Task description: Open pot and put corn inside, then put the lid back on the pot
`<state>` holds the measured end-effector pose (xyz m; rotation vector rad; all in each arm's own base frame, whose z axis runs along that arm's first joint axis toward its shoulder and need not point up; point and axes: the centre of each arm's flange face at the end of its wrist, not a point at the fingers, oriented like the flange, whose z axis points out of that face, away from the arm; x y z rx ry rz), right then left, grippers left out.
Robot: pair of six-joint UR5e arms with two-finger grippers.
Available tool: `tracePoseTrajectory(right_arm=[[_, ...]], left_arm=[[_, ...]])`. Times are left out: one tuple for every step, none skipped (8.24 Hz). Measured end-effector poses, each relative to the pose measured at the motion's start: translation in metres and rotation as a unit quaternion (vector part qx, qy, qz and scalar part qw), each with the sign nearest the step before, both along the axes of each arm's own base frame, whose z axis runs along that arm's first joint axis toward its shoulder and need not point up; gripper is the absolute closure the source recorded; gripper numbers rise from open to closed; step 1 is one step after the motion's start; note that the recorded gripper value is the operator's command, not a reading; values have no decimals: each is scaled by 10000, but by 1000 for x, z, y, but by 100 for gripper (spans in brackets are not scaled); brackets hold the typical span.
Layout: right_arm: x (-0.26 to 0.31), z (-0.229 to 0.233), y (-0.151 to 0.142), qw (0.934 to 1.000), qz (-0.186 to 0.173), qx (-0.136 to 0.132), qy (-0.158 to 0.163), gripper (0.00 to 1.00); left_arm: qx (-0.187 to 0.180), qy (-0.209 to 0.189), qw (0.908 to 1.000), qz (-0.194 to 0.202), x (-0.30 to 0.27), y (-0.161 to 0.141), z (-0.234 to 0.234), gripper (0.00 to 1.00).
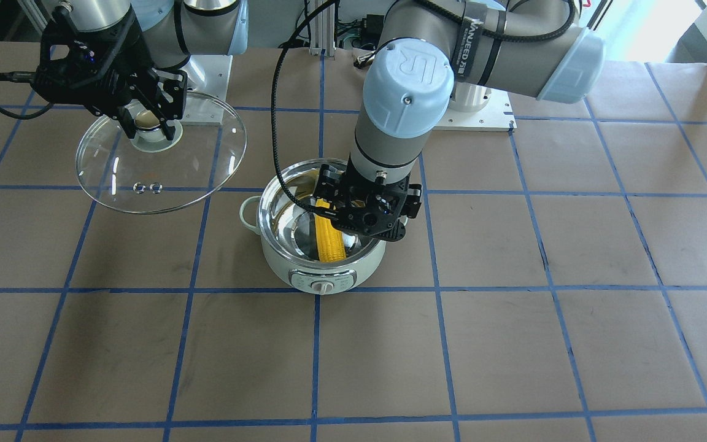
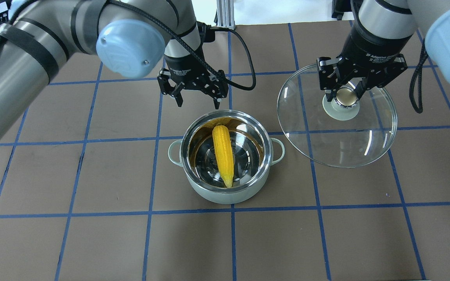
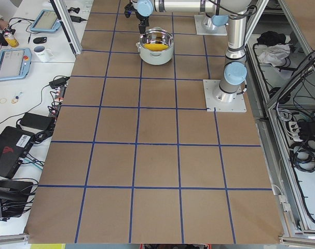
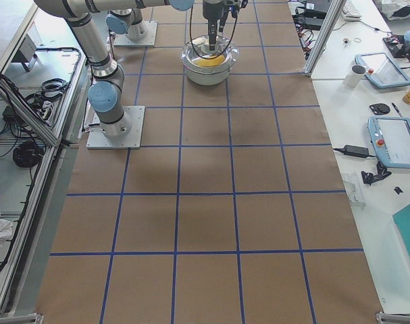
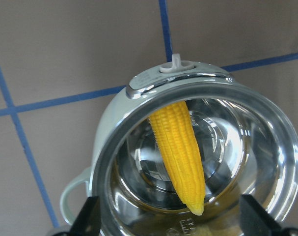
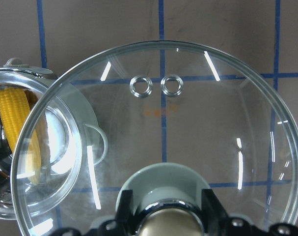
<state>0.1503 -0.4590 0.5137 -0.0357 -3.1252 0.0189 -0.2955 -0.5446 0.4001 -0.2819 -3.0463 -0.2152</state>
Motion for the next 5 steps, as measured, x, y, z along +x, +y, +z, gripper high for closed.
tracePoseTrajectory(right_arm=[[1, -2, -1, 10000, -7, 20, -25, 85], [5, -8, -3, 10000, -21, 80, -51, 85], [15, -17, -7, 9998, -54, 191, -57, 86], [39, -30, -8, 9995, -1, 319, -8, 86], [73, -45, -7, 9990, 63, 435, 60, 86]], left_arm=[[-169, -173, 9996, -139, 17, -12, 23, 0], [-332, -365, 9987, -100, 43, -26, 39, 0], [-446, -497, 9977, 79, 76, -37, 53, 0], [-493, -578, 9966, 322, 111, -44, 63, 0], [-528, -613, 9954, 509, 137, -48, 71, 0]])
